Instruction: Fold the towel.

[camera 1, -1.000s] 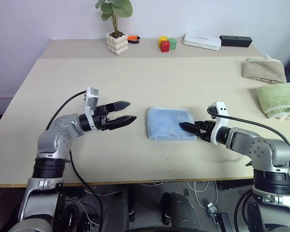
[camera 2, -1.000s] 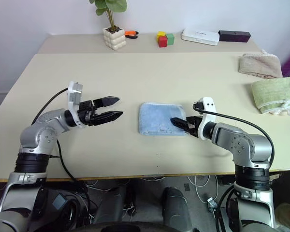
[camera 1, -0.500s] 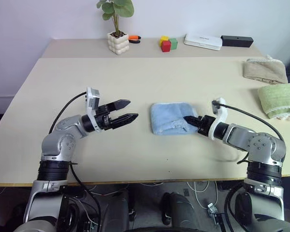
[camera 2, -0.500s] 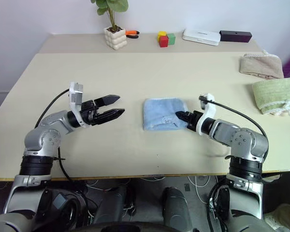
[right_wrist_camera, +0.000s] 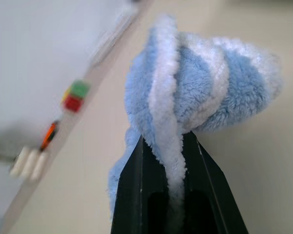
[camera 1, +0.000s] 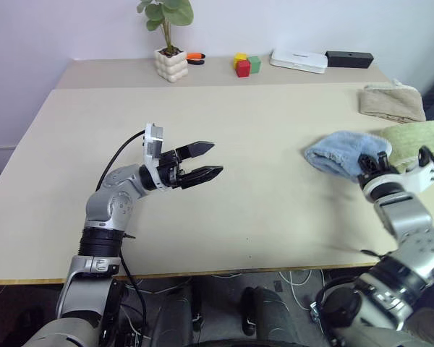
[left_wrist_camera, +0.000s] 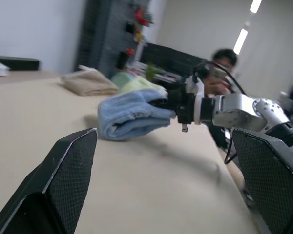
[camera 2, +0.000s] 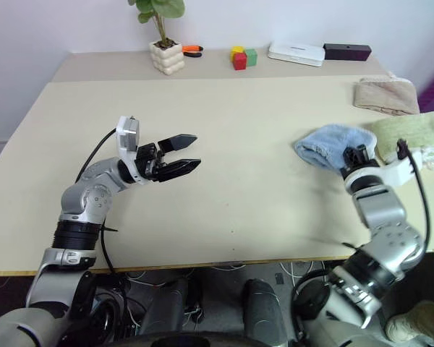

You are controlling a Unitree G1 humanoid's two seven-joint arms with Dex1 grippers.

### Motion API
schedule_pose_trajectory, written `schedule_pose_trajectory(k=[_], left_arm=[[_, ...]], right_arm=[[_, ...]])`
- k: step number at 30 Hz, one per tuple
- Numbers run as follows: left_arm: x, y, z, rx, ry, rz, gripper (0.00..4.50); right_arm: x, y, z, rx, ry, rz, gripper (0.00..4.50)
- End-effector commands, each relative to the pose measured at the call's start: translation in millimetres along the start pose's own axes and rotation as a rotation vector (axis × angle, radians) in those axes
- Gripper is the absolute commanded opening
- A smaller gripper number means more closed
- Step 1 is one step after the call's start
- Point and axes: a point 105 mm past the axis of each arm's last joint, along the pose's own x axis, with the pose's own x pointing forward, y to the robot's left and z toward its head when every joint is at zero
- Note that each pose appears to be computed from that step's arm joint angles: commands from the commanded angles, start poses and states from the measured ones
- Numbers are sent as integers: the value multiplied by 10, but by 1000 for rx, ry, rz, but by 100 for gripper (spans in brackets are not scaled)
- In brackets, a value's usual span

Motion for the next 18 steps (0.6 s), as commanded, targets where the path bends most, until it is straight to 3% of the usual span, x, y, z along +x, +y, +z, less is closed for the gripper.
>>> schedule_pose_trajectory(k=[1, 6, 11, 18], left_arm=[[-48, 3, 76, 79, 51, -52, 450], [-94, 68, 98, 96, 53, -32, 450], [-74, 49, 47, 78, 18, -19, 450], [58, 14, -22, 63, -24, -27, 450]], right_arm=[[-109, -205, -40, 85, -66, -117, 4], [-203, -518, -110, 132, -97, -272, 4], [-213, -353, -240, 71, -31, -229, 4], [-217, -191, -162, 3, -33, -178, 4]])
